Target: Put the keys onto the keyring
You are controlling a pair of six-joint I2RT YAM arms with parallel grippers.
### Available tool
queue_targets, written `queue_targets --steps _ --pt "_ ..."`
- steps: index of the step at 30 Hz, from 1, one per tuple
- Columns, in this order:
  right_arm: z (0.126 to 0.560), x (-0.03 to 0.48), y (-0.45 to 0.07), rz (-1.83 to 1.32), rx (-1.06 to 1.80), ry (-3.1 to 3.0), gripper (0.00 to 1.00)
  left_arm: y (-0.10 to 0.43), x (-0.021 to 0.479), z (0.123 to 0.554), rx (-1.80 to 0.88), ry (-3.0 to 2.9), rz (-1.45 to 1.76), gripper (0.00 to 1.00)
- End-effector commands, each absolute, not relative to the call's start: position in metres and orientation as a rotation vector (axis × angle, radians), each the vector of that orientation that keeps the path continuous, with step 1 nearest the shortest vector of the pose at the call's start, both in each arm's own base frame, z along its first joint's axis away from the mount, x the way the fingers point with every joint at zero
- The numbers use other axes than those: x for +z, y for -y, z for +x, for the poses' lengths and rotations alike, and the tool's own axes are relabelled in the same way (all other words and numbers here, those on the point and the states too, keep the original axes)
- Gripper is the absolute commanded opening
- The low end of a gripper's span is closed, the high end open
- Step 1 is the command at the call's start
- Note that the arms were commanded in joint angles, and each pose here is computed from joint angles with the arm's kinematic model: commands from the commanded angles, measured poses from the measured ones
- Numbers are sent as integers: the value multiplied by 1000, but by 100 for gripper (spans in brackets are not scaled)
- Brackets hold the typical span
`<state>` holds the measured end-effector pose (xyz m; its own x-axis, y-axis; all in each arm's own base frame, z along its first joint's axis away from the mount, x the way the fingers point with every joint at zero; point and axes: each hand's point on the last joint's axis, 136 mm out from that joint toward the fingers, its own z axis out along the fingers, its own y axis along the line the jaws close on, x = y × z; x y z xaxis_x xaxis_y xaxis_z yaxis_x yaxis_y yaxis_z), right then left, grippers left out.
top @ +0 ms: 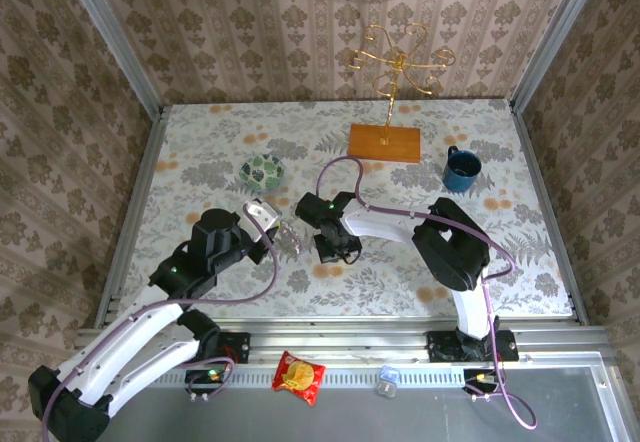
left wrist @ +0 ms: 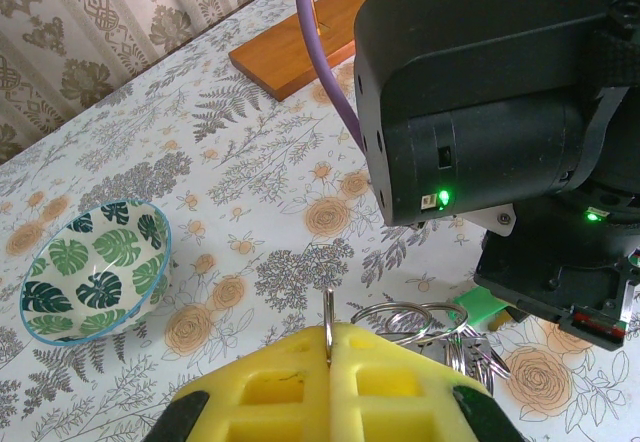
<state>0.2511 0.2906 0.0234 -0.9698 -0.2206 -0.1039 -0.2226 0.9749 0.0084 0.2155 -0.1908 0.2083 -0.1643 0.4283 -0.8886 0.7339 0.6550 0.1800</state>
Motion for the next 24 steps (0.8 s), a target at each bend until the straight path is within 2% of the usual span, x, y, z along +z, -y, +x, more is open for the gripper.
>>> queue_targets --steps 1,14,19,24 --pt "256 35 -287 -329 13 -2987 0 194 221 216 -367 -1749 924 0" --pt "281 144 -270 -652 297 -2449 0 225 235 191 -587 -1632 1058 0" --pt "277 185 -272 -901 328 -2178 0 236 239 184 -680 -1605 1078 0" --pt "267 201 -275 -1112 305 -1983 0 242 238 187 -752 -1655 1029 0"
